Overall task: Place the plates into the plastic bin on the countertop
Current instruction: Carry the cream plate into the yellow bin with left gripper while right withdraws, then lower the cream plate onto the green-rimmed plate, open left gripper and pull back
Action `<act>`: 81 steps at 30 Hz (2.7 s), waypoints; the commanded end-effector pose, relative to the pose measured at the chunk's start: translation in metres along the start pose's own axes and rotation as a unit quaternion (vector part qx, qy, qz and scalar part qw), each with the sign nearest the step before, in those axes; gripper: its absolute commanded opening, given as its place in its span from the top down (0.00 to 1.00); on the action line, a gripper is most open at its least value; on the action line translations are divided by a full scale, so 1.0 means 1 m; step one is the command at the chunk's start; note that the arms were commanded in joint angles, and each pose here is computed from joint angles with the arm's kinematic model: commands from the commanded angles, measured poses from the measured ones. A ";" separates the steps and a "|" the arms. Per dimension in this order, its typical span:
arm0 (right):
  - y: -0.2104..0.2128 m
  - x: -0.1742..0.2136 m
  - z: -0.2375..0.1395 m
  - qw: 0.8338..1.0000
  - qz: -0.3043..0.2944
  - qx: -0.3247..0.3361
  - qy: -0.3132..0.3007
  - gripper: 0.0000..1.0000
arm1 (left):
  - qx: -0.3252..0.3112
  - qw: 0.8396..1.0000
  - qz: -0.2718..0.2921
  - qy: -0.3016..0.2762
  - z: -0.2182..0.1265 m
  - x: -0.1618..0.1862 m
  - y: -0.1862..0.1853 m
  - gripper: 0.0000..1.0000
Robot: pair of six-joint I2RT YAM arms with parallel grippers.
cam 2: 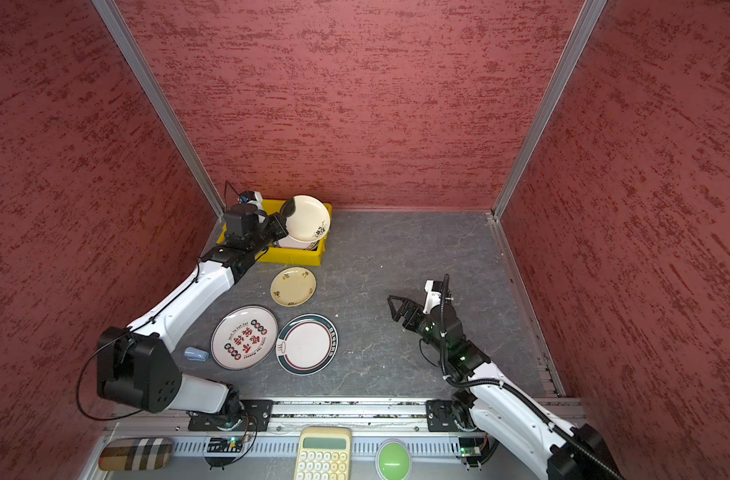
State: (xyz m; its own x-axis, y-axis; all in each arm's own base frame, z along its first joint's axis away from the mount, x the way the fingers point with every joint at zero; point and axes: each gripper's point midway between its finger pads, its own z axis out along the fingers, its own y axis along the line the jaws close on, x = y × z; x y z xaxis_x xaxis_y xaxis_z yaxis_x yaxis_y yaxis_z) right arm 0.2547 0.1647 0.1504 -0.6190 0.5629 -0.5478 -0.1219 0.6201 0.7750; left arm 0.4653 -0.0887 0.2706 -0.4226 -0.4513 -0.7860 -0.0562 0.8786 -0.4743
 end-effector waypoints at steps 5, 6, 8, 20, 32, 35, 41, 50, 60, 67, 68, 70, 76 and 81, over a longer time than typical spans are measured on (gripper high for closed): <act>-0.013 -0.001 -0.012 0.999 -0.013 0.025 -0.019 0.01 | -0.058 0.998 -0.005 0.021 0.035 -0.011 0.047 1.00; -0.013 -0.002 -0.013 0.999 -0.013 0.025 -0.020 0.01 | -0.063 0.998 -0.007 0.024 0.040 -0.011 0.052 1.00; -0.014 -0.002 -0.017 0.999 -0.014 0.025 -0.023 0.01 | -0.073 0.997 -0.016 0.035 0.050 -0.008 0.064 1.00; -0.019 0.000 -0.023 0.999 -0.006 0.026 -0.030 0.01 | -0.114 0.987 -0.016 0.111 0.109 0.025 0.096 1.00; -0.019 0.005 -0.024 1.000 -0.005 0.023 -0.018 0.01 | -0.103 0.981 -0.031 0.163 0.140 0.058 0.091 0.67; -0.009 0.001 -0.025 1.000 -0.010 0.009 -0.019 0.01 | -0.101 0.981 -0.042 0.162 0.140 0.061 0.089 0.36; -0.004 -0.007 -0.029 0.999 -0.015 0.019 -0.023 0.01 | -0.091 0.986 -0.013 0.142 0.132 0.049 0.072 0.01; 0.018 -0.008 -0.035 0.999 0.002 -0.029 -0.016 0.01 | -0.088 0.987 -0.019 0.131 0.117 0.042 0.062 0.01; 0.012 -0.005 -0.033 1.000 0.007 -0.016 -0.011 0.01 | -0.055 0.993 -0.022 0.101 0.082 0.028 0.040 0.01; 0.006 -0.002 -0.026 1.000 -0.010 0.018 0.013 0.01 | -0.023 0.998 -0.022 0.056 0.033 0.029 0.023 0.01; 0.004 -0.001 -0.024 0.999 -0.010 0.028 0.020 0.01 | -0.018 0.998 -0.021 0.052 0.026 0.031 0.021 0.01; 0.003 0.002 -0.018 0.999 -0.002 0.035 0.032 0.01 | -0.011 0.999 -0.020 0.048 0.012 0.034 0.019 0.01; 0.018 0.009 0.002 0.998 0.035 -0.013 0.053 0.01 | 0.005 0.999 -0.017 0.031 -0.031 0.039 0.015 0.01; 0.023 0.023 0.024 0.995 0.037 -0.015 0.092 0.01 | 0.015 1.000 -0.011 0.017 -0.062 0.046 0.014 0.01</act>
State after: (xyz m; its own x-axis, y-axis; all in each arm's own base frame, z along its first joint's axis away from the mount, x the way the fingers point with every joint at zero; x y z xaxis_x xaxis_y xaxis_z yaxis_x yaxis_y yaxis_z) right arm 0.2490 0.1839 0.1227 -0.7546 0.5027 -0.4218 -0.0184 0.6263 0.7793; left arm 0.3979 -0.0870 0.2453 -0.4787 -0.4638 -0.7455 -0.0518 0.8625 -0.5034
